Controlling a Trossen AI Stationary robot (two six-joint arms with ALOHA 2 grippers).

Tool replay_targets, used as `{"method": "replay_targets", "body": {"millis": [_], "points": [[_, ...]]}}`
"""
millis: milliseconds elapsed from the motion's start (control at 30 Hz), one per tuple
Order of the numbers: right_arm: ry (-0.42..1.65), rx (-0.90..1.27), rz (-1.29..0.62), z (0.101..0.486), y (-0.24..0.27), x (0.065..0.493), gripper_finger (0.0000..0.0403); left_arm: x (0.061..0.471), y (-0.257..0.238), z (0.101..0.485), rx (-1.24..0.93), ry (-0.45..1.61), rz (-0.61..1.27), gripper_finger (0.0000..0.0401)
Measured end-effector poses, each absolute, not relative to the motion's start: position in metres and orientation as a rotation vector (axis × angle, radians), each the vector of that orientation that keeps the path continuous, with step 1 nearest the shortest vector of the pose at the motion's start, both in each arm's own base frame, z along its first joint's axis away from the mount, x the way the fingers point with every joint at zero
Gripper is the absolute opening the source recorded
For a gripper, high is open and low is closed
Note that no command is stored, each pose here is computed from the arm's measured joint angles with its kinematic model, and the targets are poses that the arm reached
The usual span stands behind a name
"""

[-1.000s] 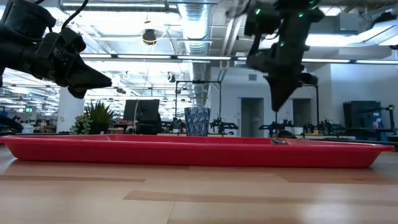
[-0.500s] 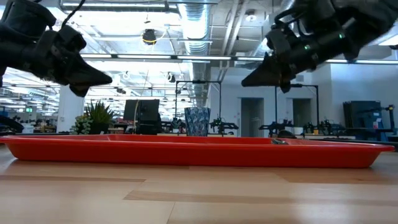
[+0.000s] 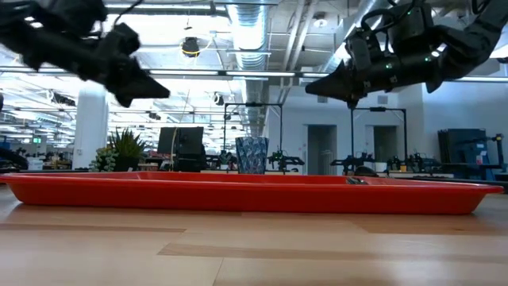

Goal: Pick and place plate/cup/fork/spoon on tray
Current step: Put the blue glass on the top left of the red serving tray

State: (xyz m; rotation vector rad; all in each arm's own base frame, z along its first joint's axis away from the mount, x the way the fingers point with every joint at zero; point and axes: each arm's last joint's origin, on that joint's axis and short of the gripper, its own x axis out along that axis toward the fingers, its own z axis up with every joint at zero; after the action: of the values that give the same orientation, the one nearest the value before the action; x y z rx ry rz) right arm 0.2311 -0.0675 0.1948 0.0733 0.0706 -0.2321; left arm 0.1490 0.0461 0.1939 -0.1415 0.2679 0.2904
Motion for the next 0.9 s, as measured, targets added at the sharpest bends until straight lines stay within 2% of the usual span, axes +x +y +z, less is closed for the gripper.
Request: {"method": "replay_targets", "body": {"millis": [500,667,900], "points": [[0.075,-0.019,-0.248,0.195,-0.08,0.227,0.0007,0.233,0.13,0.218,-0.003,0.467,0.304,0.0],[0.075,-0.016,-0.242,0.195,-0.086,0.225,0.0007,0.26,0.168,0.237,0.004,0.505,0.312,0.0],[0.076,-0.015,-0.241,0.195,-0.086,0.225,0.0008,0.298,0.216,0.25,-0.009,0.689,0.219,0.0004]]}}
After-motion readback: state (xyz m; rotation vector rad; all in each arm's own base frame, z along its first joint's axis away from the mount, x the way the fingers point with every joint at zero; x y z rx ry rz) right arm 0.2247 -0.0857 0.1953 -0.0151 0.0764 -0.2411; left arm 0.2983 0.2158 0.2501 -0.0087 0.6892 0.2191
